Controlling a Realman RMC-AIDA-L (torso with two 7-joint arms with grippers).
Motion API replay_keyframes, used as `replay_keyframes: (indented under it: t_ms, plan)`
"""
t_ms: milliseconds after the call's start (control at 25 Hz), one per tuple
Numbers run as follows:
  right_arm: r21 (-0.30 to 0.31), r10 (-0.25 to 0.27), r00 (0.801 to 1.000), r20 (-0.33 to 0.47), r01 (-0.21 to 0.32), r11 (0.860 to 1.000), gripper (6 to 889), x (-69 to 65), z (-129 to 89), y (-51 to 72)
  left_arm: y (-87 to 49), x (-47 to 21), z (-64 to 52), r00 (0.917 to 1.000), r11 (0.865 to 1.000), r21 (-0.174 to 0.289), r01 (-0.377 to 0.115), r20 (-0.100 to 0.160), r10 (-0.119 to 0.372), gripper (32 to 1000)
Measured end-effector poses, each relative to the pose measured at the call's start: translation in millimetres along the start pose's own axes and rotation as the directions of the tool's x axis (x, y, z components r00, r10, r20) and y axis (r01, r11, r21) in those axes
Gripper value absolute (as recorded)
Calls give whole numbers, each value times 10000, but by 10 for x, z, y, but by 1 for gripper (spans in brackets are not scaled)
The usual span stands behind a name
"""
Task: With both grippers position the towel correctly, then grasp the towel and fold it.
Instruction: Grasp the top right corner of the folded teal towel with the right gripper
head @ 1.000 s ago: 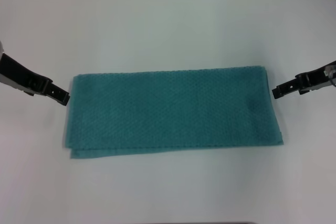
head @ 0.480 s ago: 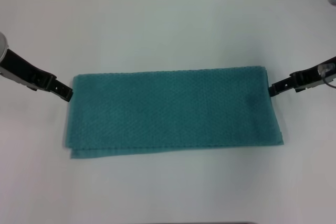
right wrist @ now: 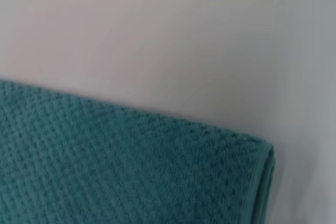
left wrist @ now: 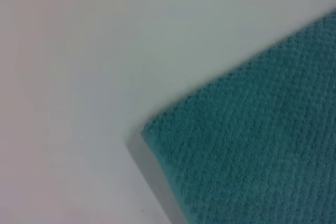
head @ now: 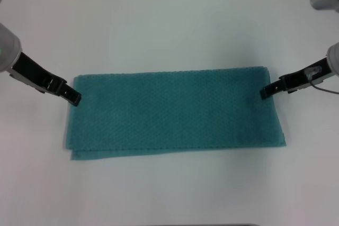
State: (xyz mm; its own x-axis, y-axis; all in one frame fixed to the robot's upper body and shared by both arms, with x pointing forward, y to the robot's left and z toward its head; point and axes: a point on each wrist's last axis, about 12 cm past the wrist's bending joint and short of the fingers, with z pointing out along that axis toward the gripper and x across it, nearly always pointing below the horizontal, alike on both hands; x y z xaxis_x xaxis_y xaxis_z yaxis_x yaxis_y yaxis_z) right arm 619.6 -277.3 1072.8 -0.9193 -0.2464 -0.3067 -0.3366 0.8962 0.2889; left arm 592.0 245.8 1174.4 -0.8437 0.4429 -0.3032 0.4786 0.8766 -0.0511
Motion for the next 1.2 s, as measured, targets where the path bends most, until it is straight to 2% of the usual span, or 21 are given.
replay_keyframes:
  t_ms: [560,1200]
  plan:
    - [-126,-107,9999,49,108,9999,821,13,158,152,-80,-29,42,9988,9990,-138,-433,-253,429,894]
    - [22,102,9999,136,-102,9999,813,54,205,131,-82,-41,40,9988,9989,-154,-447,-227,444,894]
